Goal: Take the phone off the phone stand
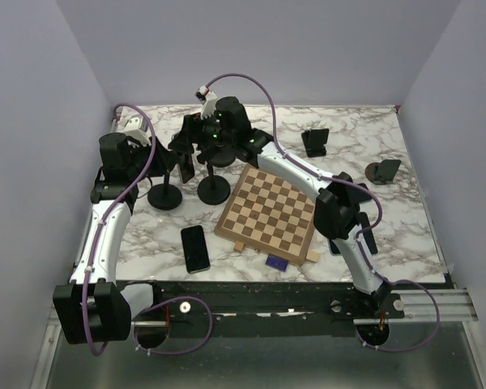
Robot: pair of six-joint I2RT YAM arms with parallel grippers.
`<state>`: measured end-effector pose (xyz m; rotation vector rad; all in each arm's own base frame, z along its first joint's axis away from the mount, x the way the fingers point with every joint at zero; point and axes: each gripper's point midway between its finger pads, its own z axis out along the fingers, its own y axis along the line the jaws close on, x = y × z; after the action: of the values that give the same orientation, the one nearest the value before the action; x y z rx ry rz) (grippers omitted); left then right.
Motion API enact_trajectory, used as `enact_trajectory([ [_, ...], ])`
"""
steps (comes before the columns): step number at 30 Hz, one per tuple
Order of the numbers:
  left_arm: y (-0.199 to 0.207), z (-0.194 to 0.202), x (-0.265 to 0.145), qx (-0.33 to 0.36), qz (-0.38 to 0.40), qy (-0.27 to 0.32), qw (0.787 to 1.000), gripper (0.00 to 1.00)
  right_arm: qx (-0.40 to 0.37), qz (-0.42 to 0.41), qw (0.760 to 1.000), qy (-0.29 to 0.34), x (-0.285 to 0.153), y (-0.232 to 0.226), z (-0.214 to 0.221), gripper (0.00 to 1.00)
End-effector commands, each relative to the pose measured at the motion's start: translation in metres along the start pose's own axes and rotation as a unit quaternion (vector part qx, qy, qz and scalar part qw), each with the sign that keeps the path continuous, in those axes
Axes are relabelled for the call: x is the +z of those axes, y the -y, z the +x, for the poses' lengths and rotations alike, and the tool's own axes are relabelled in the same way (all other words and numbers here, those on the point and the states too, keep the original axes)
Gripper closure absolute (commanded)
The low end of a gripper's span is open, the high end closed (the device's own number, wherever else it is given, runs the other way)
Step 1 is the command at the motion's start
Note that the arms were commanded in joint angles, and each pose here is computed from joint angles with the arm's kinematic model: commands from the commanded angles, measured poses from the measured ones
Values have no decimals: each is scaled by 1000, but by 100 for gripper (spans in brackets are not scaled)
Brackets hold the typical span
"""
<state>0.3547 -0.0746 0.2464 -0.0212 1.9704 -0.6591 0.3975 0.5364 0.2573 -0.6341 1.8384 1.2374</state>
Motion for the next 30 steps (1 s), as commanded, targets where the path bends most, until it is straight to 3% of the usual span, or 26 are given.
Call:
enact_trajectory([
  [1,3,3,3,6,9,-3,1000,66,12,-9,999,28,2,-13,-20,99],
  [5,4,5,3,7,11,-5,1000,56,13,-17,999,31,2,-16,-23,99],
  [20,4,13,6,0,13,-17,1000,61,17,-18,999,37,1,-18,-26,99],
  [24,3,14,8,-5,15,-21,1000,68,16,-17,999,39,1,-18,-28,99],
  [30,-2,21,8,0,7,-30,1000,100,-8,-17,999,34,0,-16,-25,99],
])
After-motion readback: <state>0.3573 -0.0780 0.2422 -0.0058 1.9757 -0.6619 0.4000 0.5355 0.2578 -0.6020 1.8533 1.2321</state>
